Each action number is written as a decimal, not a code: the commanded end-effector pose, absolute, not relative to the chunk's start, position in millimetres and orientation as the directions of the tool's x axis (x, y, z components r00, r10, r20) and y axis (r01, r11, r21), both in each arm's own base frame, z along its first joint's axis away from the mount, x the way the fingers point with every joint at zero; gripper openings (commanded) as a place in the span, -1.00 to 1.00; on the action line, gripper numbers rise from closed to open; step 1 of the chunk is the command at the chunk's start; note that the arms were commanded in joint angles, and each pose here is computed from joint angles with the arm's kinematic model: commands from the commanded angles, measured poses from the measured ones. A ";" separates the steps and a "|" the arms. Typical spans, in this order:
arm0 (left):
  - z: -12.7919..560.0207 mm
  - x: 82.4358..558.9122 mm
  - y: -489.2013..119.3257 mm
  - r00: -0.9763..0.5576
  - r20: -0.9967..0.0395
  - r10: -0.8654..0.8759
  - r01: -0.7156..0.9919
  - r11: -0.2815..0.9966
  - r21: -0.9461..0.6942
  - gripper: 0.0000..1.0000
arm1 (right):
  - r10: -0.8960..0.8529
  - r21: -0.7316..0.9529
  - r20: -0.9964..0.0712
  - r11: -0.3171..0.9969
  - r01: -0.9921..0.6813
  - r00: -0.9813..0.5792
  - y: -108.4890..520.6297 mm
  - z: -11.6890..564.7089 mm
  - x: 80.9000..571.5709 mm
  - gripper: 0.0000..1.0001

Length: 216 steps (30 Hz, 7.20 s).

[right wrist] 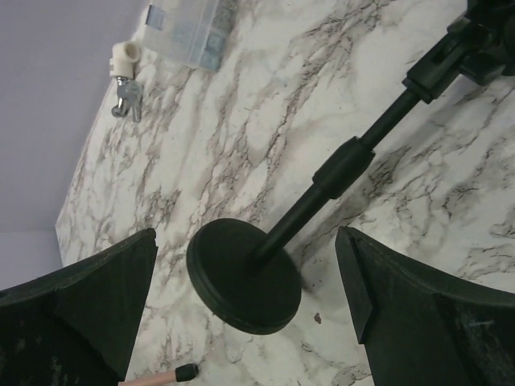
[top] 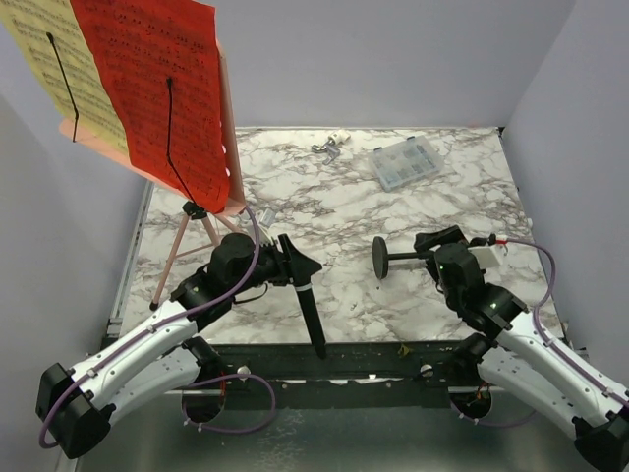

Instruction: Set up the instrument practice props

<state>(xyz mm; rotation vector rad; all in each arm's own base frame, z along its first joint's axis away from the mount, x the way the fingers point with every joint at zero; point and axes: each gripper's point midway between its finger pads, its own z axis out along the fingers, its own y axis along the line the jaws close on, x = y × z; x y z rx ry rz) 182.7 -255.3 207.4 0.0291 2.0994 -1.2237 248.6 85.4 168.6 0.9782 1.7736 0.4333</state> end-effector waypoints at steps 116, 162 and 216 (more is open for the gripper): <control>231.6 188.1 -253.9 -0.724 -0.607 -0.327 0.382 0.543 -0.748 -1.00 | 0.182 0.233 -0.971 0.595 -0.769 -0.154 190.6 376.3 358.3 0.99; 256.4 184.8 -268.1 -0.723 -0.641 -0.257 0.469 0.498 -0.729 -1.00 | -0.072 0.125 -0.990 -0.062 -0.990 -0.120 182.9 260.1 319.0 0.84; 296.2 194.6 -290.2 -0.680 -0.697 -0.228 0.574 0.425 -0.700 -1.00 | -0.001 0.118 -0.991 0.500 -0.858 -0.137 217.3 253.6 351.6 0.01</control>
